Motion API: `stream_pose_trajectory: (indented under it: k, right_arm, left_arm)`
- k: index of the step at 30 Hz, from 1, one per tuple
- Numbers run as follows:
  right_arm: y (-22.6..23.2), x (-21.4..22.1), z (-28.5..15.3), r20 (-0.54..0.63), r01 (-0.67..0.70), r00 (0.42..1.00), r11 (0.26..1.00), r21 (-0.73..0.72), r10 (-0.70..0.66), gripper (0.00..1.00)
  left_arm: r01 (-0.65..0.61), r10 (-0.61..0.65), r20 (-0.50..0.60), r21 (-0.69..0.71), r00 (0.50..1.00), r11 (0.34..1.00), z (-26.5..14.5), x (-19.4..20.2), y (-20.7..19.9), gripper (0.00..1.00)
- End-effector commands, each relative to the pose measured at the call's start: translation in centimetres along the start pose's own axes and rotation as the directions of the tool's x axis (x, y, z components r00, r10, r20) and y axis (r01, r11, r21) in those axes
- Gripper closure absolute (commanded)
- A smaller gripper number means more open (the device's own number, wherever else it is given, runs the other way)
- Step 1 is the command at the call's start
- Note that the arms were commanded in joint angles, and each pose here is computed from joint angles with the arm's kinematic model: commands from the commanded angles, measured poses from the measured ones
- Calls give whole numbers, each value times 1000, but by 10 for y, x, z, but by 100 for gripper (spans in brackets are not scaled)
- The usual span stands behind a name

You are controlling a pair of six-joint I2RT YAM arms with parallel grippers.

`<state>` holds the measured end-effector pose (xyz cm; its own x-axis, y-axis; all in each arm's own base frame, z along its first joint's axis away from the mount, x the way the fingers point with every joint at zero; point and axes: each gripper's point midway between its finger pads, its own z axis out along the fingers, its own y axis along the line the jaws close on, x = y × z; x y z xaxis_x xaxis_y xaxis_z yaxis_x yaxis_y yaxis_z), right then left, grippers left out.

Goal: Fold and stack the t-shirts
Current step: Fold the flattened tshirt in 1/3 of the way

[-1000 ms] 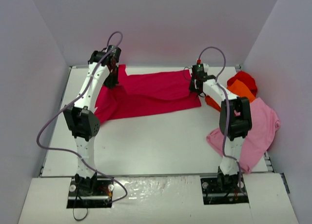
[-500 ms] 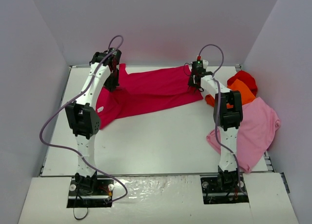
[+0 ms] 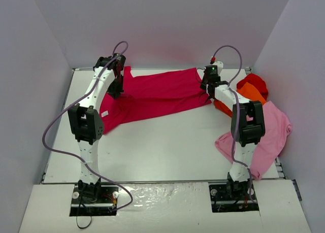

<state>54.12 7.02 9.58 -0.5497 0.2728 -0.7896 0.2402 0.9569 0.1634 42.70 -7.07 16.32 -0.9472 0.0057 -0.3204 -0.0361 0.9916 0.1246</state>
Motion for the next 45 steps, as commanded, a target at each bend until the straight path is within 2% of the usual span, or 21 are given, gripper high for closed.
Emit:
stream_pose_trajectory:
  k: [1,11,17,25,29,38,45]
  right_arm:
    - [17,-35,-28,103,-20,994,997,-77,28,100]
    - [18,13,14,-65,12,998,998,-60,-16,100]
    - [21,23,26,-98,14,995,998,-69,-21,100]
    - [21,19,26,-101,28,994,998,-63,-35,100]
    - [21,16,6,-98,22,995,997,-70,-29,100]
    - [17,45,-14,-157,22,987,996,-86,-35,100]
    - [8,54,-3,-160,76,984,997,-34,-80,100]
  left_arm:
    - [23,-27,123,40,992,999,-39,-17,6,100]
    - [27,-34,134,52,990,998,-42,-17,6,100]
    - [23,-30,133,54,991,998,-42,-17,5,100]
    - [22,-29,131,58,991,998,-41,-17,4,100]
    - [22,-30,131,57,991,998,-42,-17,4,100]
    - [24,-34,134,74,990,997,-41,-17,1,100]
    - [24,-34,132,81,991,996,-40,-17,0,100]
